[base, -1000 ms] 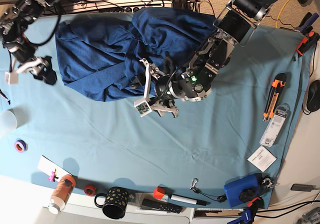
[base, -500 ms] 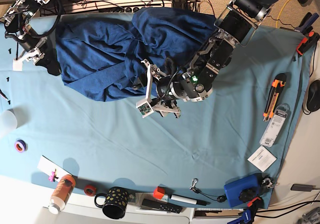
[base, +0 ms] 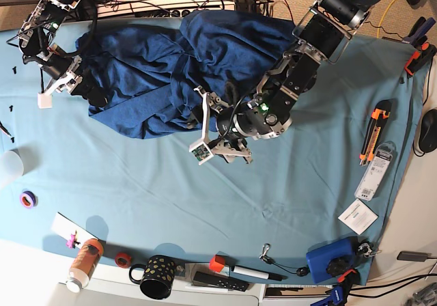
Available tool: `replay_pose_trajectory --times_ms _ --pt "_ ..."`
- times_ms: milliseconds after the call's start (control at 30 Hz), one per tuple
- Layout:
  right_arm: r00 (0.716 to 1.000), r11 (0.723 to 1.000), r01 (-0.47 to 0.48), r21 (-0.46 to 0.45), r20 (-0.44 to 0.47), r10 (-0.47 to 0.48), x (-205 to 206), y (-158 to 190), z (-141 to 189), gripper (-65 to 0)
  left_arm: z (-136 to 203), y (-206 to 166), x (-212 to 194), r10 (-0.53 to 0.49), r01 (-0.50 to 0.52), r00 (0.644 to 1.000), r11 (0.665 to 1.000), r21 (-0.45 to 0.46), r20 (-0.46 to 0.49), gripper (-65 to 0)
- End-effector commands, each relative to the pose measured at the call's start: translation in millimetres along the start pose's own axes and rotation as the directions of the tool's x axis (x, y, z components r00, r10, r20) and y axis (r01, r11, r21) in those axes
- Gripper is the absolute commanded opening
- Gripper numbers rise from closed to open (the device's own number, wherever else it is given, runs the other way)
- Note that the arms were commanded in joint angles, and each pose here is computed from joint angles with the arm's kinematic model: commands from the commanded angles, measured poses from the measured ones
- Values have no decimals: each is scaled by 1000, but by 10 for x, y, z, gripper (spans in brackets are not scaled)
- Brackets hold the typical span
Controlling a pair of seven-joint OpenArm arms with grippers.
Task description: Layout the t-shirt on the table in an organized manner, then fold the t-shirt properly
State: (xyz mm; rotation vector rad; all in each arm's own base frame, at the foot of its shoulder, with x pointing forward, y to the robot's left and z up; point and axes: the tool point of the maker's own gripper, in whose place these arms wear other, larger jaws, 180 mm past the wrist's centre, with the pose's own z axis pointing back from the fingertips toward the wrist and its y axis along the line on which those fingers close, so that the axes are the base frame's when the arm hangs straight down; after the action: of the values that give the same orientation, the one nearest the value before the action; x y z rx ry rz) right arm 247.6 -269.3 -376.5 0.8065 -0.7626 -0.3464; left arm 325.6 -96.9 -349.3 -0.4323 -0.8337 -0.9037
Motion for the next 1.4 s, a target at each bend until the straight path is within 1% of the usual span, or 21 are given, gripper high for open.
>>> replay_pose_trajectory --times_ms 0,233,400,467,600,667,733,833,900,1033,1133,1233,1367 --pt "1000 1000 -3 4 -14 3 6 21 3 -253 45 66 212 -16 15 998 1000 22 54 -266" --pt "1000 1000 -5 -6 -22 5 -8 2 4 -261 219 151 343 -40 34 996 997 71 84 -266" --pt "999 999 -28 -45 -41 26 -4 -56 40 -261 295 159 408 -48 40 995 995 87 92 -266" --pt "999 997 -47 -58 -19 46 72 -49 94 -261 293 152 399 -47 39 995 996 86 90 -266" --pt "992 991 -94 -96 74 101 341 -13 311 -261 293 151 401 -47 39 995 996 85 92 -266" --pt "987 985 -107 -137 109 122 436 -46 439 -261 293 150 402 -47 39 995 996 85 92 -266" --pt "985 975 -105 -194 113 129 457 -144 544 -261 293 150 402 -47 39 995 996 85 92 -266" --pt "988 962 -102 -253 88 128 416 -262 604 -261 293 150 404 -47 39 995 996 85 93 -266" --pt "989 962 -103 -253 76 126 385 -264 574 -261 292 149 405 -47 39 995 996 85 93 -266" --pt "992 967 -118 -226 14 124 243 -212 389 -261 292 149 405 -47 39 994 996 85 94 -266" --pt "990 971 -135 -196 -55 126 75 -148 193 -261 293 152 407 -47 39 994 996 86 94 -266" --pt "985 976 -145 -162 -119 127 -109 -77 23 -261 293 152 407 -48 39 994 996 86 94 -266" --pt "973 978 -157 -138 -191 129 -306 -36 -77 -261 293 158 405 -50 42 994 995 89 93 -266"
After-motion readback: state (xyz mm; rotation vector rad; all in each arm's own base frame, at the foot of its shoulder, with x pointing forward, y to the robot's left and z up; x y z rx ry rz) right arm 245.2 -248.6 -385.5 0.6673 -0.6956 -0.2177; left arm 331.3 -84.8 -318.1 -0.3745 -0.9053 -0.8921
